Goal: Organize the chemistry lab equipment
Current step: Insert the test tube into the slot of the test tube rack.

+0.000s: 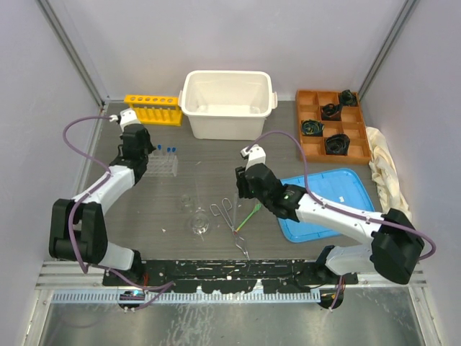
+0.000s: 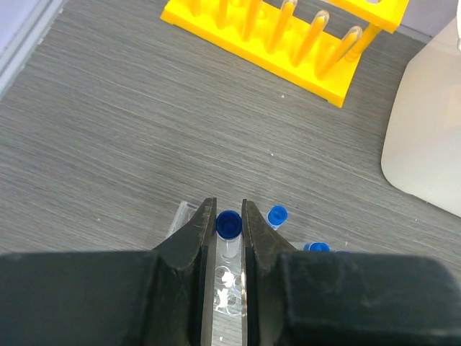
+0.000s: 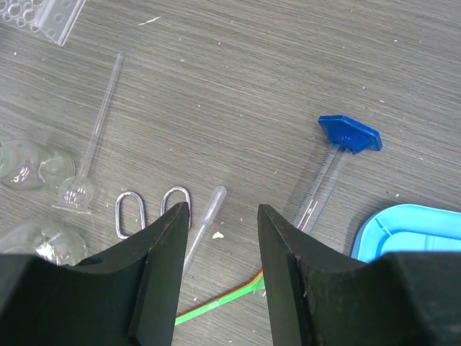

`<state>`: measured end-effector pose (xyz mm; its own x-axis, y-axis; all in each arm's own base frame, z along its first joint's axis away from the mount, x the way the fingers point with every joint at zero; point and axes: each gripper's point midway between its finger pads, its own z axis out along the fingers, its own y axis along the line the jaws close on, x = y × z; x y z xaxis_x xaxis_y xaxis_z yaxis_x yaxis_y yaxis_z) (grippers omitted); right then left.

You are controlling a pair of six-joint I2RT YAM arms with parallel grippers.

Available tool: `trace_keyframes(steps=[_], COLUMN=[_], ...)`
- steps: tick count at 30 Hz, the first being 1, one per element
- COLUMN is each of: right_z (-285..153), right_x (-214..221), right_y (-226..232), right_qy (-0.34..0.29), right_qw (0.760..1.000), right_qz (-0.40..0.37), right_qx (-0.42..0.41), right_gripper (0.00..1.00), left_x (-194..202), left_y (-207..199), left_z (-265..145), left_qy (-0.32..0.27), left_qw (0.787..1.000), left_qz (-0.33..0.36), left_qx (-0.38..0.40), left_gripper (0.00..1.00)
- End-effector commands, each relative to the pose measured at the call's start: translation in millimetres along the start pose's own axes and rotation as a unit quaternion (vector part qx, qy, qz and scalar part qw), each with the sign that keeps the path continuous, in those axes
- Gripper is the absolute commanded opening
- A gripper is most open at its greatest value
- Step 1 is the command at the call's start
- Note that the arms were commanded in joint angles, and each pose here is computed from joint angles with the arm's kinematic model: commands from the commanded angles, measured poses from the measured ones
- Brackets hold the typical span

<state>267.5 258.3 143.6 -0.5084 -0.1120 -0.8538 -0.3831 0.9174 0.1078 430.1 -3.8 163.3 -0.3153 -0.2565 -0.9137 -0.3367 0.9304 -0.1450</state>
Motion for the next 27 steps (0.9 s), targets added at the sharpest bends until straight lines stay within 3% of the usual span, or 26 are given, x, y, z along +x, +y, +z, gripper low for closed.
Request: trace_keyframes(steps=[1,27], right_z=[5.7,21.3], right_x=[-23.8,-25.9], right_y=[6.1,-5.5], right_qy=[-0.030,-0.019], right_qw=[0.999,0.999], right_qz=[0.014,0.021], right_qx=[-0.019,-0.018], right_gripper=[0.49,0.48], left_x=[-26.8,-10.9], left_y=[-13.6,-20.6], left_z=[8.5,36.4], left_qy=[-0.040,-0.020], left_qw=[0.999,1.000], left_qz=[-0.030,-0.020], left_qx=[0.018,0.013], left_gripper=[0.00,0.00])
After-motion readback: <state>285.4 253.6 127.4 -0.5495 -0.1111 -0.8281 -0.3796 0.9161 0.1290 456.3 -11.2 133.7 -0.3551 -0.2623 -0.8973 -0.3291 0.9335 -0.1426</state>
